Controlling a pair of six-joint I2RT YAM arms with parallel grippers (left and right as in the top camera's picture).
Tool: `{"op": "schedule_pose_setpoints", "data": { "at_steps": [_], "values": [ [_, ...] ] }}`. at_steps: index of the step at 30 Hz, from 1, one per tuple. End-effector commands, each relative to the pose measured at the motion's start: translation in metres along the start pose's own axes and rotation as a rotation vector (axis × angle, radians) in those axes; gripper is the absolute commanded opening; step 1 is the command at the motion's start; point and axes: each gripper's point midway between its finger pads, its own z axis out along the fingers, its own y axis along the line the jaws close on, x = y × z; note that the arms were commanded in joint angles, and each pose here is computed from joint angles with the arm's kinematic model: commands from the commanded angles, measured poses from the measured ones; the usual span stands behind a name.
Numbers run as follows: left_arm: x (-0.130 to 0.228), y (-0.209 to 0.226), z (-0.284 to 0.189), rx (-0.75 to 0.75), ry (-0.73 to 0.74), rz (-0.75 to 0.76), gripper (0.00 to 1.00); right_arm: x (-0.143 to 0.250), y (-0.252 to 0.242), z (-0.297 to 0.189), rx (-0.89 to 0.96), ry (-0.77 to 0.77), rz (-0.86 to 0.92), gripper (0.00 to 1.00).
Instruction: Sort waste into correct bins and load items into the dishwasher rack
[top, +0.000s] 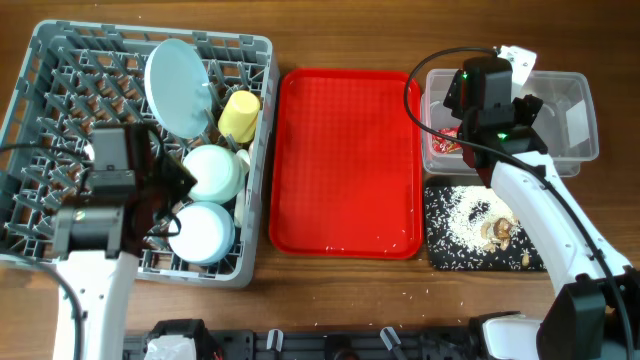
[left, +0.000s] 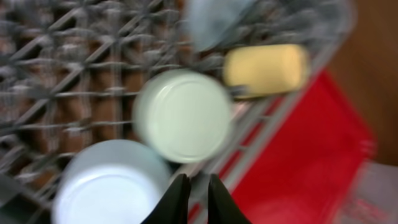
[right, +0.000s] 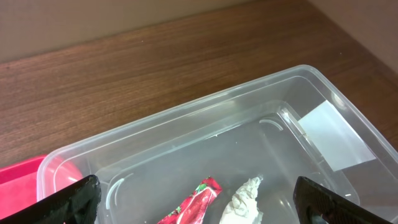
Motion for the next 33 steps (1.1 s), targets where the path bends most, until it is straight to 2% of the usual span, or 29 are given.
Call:
{"op": "schedule_pose_setpoints", "data": {
  "at_steps": [1,2,4,6,7,9,10,12,14,19,25,33],
  "values": [
    [0.016,-0.059,-0.02,0.304,0.109,0.067,0.12,-0.005,0.0,-0.004,-0.008,-0.013,-0.003,1.0],
    [0.012,-0.068,-0.014,0.319,0.079,0.162,0.14,-0.005,0.0,-0.004,-0.008,-0.013,-0.003,1.0],
    [0.012,-0.082,0.002,0.31,0.069,0.224,0.21,-0.005,0.0,-0.004,-0.008,-0.013,-0.003,1.0],
    [0.02,-0.116,0.032,0.356,0.091,0.309,0.37,-0.005,0.0,-0.004,-0.008,-0.013,-0.003,1.0],
    [0.026,-0.132,0.047,0.379,0.099,0.343,0.34,-0.005,0.0,-0.004,-0.008,-0.013,-0.003,1.0],
    [0.031,-0.133,0.052,0.367,0.112,0.355,0.1,-0.005,0.0,-0.004,-0.008,-0.013,-0.003,1.0],
    [0.034,-0.127,0.057,0.329,0.118,0.357,0.05,-0.005,0.0,-0.004,-0.008,-0.013,-0.003,1.0],
    [0.037,-0.106,0.068,0.209,0.124,0.362,0.16,-0.005,0.0,-0.004,-0.008,-0.013,-0.003,1.0],
    [0.047,-0.076,0.081,0.056,0.172,0.375,0.17,-0.005,0.0,-0.004,-0.008,-0.013,-0.003,1.0],
    [0.064,-0.057,0.104,-0.029,0.27,0.462,0.29,-0.005,0.0,-0.004,-0.008,-0.013,-0.003,1.0],
    [0.081,-0.042,0.133,-0.105,0.365,0.464,0.29,-0.005,0.0,-0.004,-0.008,-0.013,-0.003,1.0],
    [0.092,-0.048,0.135,-0.054,0.422,0.47,0.27,-0.005,0.0,-0.004,-0.008,-0.013,-0.003,1.0]
  ]
}}
